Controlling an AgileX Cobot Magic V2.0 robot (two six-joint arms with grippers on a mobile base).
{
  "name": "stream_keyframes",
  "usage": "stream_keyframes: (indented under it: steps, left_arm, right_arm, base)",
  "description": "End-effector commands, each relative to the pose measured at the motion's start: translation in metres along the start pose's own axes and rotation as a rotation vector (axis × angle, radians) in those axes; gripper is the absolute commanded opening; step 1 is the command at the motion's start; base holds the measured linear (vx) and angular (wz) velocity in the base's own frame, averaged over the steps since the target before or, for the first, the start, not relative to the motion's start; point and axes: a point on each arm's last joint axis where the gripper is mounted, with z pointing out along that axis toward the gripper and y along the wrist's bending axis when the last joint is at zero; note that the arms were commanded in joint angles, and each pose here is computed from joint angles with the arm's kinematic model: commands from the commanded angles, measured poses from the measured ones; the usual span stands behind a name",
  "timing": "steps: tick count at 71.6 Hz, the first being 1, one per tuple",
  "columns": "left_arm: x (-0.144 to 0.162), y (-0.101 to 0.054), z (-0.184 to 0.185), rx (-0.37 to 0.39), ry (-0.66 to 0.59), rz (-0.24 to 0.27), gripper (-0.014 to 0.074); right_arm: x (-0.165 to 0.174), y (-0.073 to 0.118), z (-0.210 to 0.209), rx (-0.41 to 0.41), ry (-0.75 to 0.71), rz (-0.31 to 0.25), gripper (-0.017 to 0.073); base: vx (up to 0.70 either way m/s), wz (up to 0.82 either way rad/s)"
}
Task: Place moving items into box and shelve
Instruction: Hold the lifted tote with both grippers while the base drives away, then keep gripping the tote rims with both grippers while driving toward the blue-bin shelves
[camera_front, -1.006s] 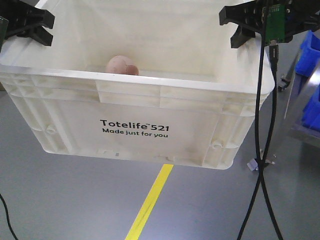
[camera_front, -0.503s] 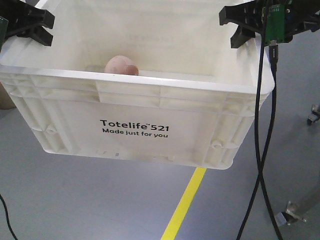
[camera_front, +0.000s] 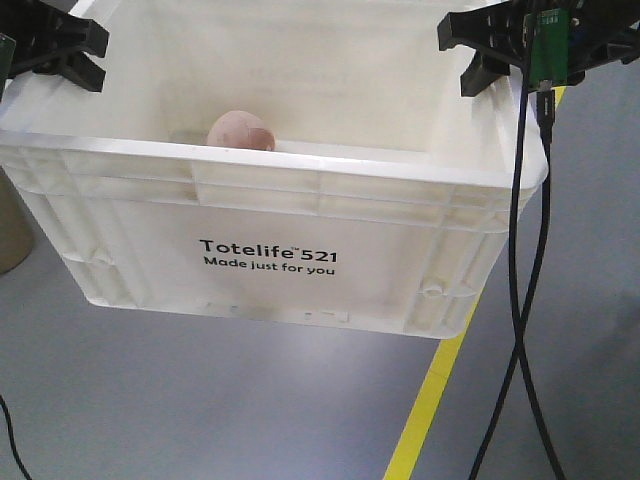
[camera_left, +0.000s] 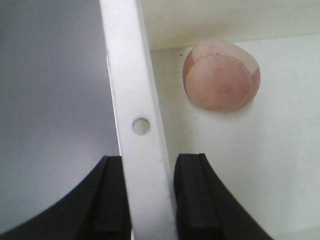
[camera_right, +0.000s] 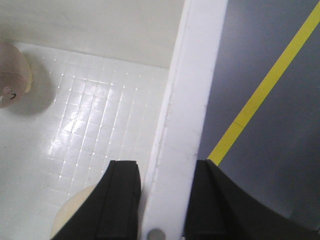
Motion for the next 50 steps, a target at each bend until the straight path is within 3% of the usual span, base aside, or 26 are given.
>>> stream_keyframes:
  steps: [1,50]
  left_arm:
    - [-0.014,-0.022,-0.0371,0.128,-0.222,-0.019,-0.0017]
    - [-0.014,-0.022,-0.0371,0.128,-0.221,-0.019,-0.0017]
  right_arm:
    - [-0.0116,0.0159,-0.0355,-0.129,-0.198,-0.007,-0.0012]
    - [-0.0116,0.0156,-0.0355,-0.126,-0.199,-0.009,-0.0012]
  base:
    - [0.53,-0.11]
    - [0.52,-0.21]
